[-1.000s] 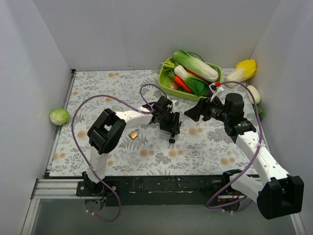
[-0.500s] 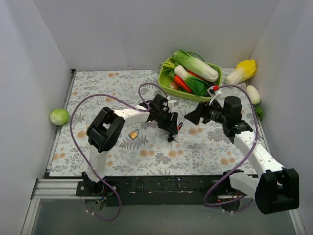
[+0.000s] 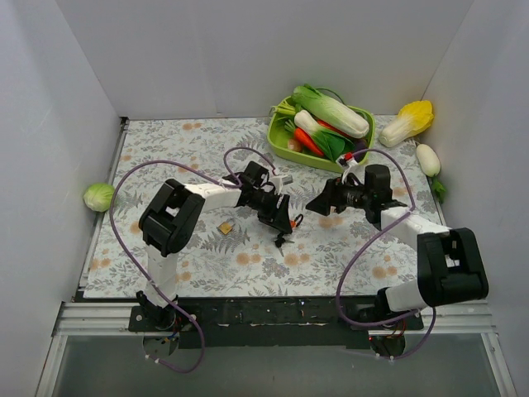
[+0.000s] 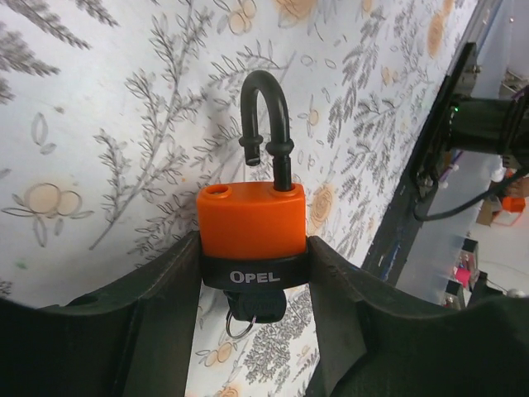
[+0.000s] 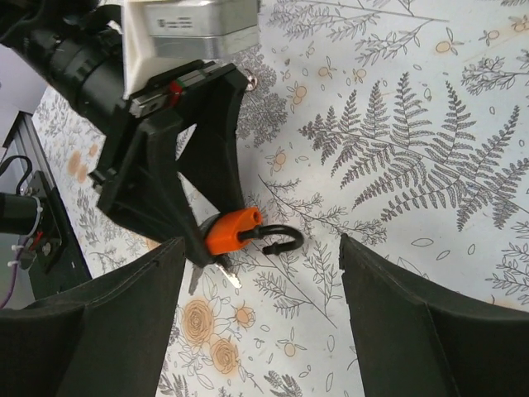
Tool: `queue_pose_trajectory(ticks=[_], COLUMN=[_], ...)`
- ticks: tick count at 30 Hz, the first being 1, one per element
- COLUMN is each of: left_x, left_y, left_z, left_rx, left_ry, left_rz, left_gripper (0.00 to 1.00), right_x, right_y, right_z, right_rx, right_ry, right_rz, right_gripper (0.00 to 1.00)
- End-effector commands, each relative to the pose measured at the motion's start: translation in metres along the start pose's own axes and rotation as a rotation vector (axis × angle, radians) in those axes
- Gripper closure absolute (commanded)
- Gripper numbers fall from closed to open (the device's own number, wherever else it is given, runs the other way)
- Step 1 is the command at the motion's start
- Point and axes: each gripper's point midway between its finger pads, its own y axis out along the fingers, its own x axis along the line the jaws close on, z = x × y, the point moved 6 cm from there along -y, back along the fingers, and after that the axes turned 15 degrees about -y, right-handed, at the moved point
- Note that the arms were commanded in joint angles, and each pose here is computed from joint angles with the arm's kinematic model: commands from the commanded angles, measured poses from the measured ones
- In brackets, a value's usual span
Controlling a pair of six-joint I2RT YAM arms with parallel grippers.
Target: Unlock with the key
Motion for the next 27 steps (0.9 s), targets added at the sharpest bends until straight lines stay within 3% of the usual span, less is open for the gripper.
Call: queue_pose_trajectory(ticks=[1,17,27], left_x=[-0.041,-0.055,-0.038], left_y=[-0.026,-0.039,-0.041], left_z=[-0.002,0.000,-0.022], left_rx=[-0.018,-0.034,-0.182], left_ry=[0.136,0.195,0.172], left_rz=[0.160,0.226,0.073], left_gripper=[1.00,1.00,1.00], right_x=[-0.005,0.007,0.014], right_y=[0.011,0.032,0.033], right_z=[-0.011,0.012,0.012], right_rx=[-0.065,-0.017,0.001], right_ry=[-0.089,-0.033,0.029], right_rz=[-0.099,-0.300,-0.353], right_gripper=[0.19,0.25,0.70])
